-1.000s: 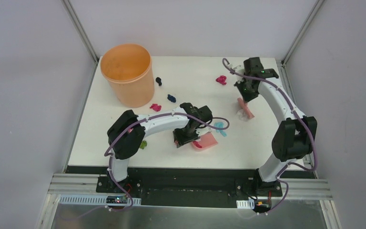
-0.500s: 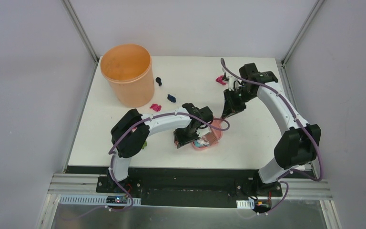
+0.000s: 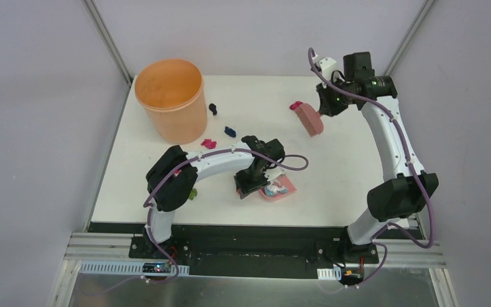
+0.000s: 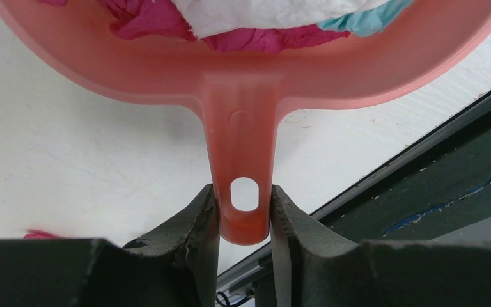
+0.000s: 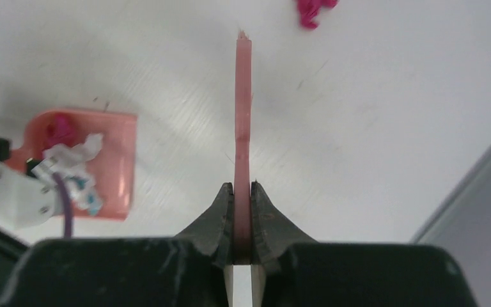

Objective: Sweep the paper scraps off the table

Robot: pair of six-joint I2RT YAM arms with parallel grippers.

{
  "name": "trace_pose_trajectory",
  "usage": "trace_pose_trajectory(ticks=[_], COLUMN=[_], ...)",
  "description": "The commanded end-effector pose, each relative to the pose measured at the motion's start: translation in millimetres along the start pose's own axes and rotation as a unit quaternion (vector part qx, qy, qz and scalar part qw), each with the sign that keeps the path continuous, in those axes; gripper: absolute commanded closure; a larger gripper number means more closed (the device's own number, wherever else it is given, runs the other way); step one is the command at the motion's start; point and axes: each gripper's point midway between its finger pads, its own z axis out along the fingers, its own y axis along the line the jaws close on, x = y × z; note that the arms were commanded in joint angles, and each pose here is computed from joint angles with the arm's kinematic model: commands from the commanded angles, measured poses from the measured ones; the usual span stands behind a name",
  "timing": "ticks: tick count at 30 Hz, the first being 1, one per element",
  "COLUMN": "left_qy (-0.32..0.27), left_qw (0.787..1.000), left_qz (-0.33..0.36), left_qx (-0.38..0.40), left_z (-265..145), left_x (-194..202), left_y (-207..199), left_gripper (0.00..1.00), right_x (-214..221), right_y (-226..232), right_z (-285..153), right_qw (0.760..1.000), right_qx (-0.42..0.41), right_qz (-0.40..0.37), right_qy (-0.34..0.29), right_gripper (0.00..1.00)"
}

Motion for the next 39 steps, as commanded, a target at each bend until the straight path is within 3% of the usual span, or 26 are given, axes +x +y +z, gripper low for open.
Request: trace_pose_trajectory(ticks=[1, 5, 12, 19, 24, 31, 36, 39], left_qy=[-0.049, -0.043, -0.037, -0.038, -0.035, -0.037, -0.016, -0.007], left_qw=[0.999, 0.999, 0.999, 0.998, 0.998, 0.998, 0.998, 0.998], left_qz=[-0.013, -0.015, -0.028, -0.039, -0.046, -0.051, -0.053, -0.058], left_qx=[0.008, -0.005, -0.013, -0.010, -0.011, -0.005, 0.002, 0.004], left_z=[-23.5, -21.7, -22.4, -23.6, -23.1, -25.3, -12.7, -8.7], left_x=[-13.4, -10.0, -5.9, -3.8, -2.6, -2.7, -0.8, -2.0], left_y=[1.5, 6.9, 14.8, 20.8, 25.2, 24.5, 22.8, 22.8], left_gripper=[1.00, 1.00, 1.00, 1.00, 1.00, 1.00, 1.00, 1.00], right_x=[-68.7, -106.7, -124.1, -110.4, -63.4, 0.9, 26.0, 32.7], right_y=[-64.5, -91.2, -86.7, -103.2, -74.0, 22.8, 108.4, 148.1], right_z=[4.4, 21.2, 84.8, 148.0, 151.1, 88.9, 33.3, 5.5], right_qw=[0.980, 0.955, 0.894, 0.873, 0.885, 0.916, 0.957, 0.964], right_qx=[0.122, 0.163, 0.162, 0.167, 0.084, -0.047, -0.131, -0.203], right_qz=[-0.144, -0.228, -0.413, -0.459, -0.456, -0.396, -0.259, -0.166], right_qy=[-0.069, -0.097, -0.067, 0.003, 0.049, 0.050, -0.011, -0.040], right_gripper=[1.00, 1.00, 1.00, 1.00, 1.00, 1.00, 1.00, 1.00])
